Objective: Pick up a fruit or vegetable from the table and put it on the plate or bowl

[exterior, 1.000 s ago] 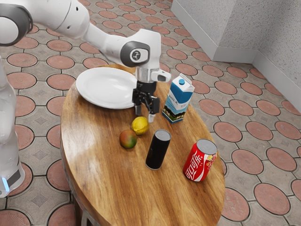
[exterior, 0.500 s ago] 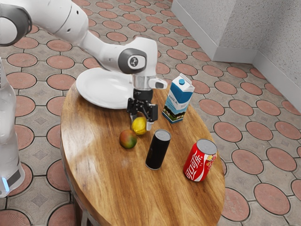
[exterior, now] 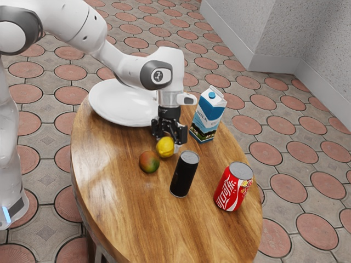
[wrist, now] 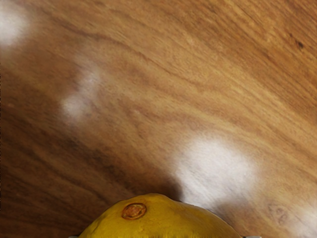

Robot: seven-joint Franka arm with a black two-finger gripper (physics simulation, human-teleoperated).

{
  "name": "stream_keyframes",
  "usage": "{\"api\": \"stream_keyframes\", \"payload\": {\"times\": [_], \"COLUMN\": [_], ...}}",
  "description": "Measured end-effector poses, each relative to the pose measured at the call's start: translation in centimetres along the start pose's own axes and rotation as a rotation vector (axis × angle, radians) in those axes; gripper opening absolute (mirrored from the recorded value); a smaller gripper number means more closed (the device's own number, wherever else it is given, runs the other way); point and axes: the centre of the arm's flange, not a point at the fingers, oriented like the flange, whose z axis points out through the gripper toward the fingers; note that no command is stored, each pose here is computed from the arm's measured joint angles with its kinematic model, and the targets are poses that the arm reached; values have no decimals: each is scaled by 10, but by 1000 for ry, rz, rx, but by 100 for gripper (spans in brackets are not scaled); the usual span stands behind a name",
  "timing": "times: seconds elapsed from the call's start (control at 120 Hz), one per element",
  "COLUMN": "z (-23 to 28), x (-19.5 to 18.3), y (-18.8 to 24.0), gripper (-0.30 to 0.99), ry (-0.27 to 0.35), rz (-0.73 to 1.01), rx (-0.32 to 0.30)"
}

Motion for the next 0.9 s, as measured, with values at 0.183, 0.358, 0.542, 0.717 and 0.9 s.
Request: {"api": "stream_keyframes", "payload": {"times": [0.183, 0.358, 0.542, 0.717, 0.9], "z": [-84, -140, -179, -183, -202], "x": [-41, -29, -60, -50, -42], "y": [39, -24, -130, -190, -188], "gripper": [34, 34, 34, 35, 60], "ry": [170, 281, 365, 350, 376], "rz": [95, -74, -335, -487, -453], "rx": [-17, -11, -4, 4, -4]}}
